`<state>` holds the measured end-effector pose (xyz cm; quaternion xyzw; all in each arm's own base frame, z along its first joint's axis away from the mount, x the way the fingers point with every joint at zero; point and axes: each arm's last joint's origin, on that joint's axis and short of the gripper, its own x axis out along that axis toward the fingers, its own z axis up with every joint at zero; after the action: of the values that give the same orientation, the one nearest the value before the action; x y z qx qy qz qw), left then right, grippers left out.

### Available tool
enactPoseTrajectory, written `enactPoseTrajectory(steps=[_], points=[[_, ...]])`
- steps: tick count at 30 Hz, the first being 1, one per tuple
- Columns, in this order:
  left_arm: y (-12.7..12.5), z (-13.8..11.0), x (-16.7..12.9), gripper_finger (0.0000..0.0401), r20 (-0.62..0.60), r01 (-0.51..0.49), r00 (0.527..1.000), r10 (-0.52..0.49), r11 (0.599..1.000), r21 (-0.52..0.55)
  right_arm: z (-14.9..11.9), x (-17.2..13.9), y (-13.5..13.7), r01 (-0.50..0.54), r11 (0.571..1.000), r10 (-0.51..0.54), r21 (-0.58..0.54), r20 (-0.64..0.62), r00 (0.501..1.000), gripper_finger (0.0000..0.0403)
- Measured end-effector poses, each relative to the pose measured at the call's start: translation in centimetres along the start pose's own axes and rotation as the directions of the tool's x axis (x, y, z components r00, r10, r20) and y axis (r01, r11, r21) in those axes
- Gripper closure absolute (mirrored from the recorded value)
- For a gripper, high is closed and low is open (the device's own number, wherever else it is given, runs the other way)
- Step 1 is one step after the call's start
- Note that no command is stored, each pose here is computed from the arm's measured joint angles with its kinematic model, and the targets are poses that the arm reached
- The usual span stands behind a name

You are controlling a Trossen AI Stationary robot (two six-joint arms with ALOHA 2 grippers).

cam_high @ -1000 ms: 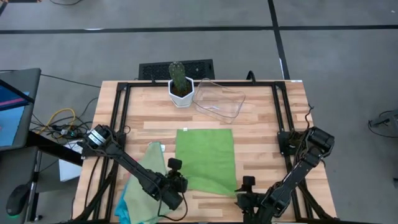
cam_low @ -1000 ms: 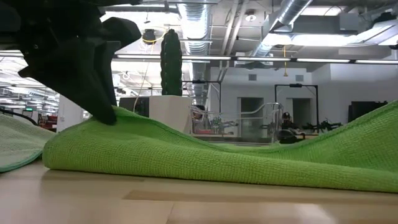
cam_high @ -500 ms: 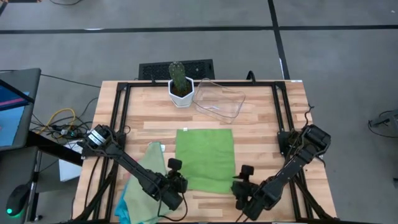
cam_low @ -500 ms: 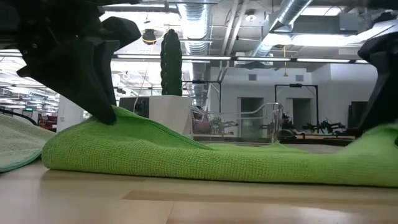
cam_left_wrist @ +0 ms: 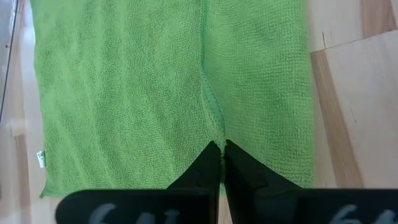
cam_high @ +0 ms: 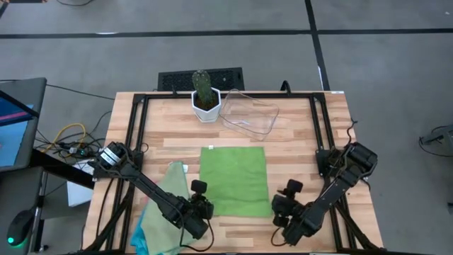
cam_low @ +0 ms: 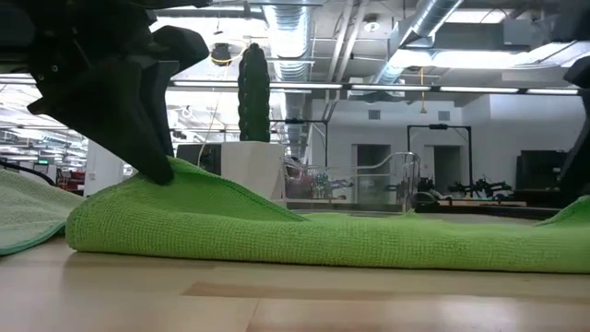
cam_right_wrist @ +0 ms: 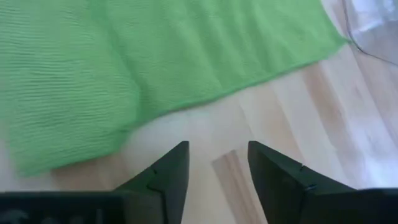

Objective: Fold microfiber towels
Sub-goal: Fold the green towel

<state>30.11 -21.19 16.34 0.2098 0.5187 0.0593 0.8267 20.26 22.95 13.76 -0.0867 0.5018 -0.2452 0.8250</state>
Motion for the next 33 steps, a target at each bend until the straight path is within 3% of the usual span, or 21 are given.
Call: enactPoseTrajectory(steps=[10, 13, 19, 23, 33], points=[[0.0, 0.0, 0.0, 0.0401, 0.0, 0.0, 1.0, 0.0, 1.0, 0.0, -1.2, -2.8, 1.8, -0.16, 0.987, 0.15, 0.033, 0.203, 0.968, 0.0226], [0.0, 0.0, 0.0, 0.0401, 0.0, 0.0, 1.0, 0.0, 1.0, 0.002, -0.9, -2.6, 2.1, -0.194, 0.979, 0.177, 0.065, 0.208, 0.962, 0.021], [0.0, 0.0, 0.0, 0.0401, 0.001, 0.0, 1.0, 0.0, 1.0, 0.014, -0.3, -0.3, 1.3, -0.165, 0.98, 0.143, 0.112, 0.178, 0.974, 0.0163], [-0.1, 0.0, -0.1, 0.0401, 0.002, 0.001, 1.0, -0.001, 1.0, 0.016, -0.1, 0.5, 1.4, -0.19, 0.976, 0.172, 0.104, 0.161, 0.972, 0.0154], [-0.1, 0.0, -0.1, 0.0401, 0.002, 0.0, 1.0, 0.0, 1.0, 0.016, -0.8, 0.6, 1.4, -0.198, 0.976, 0.184, 0.091, 0.146, 0.972, 0.0234]])
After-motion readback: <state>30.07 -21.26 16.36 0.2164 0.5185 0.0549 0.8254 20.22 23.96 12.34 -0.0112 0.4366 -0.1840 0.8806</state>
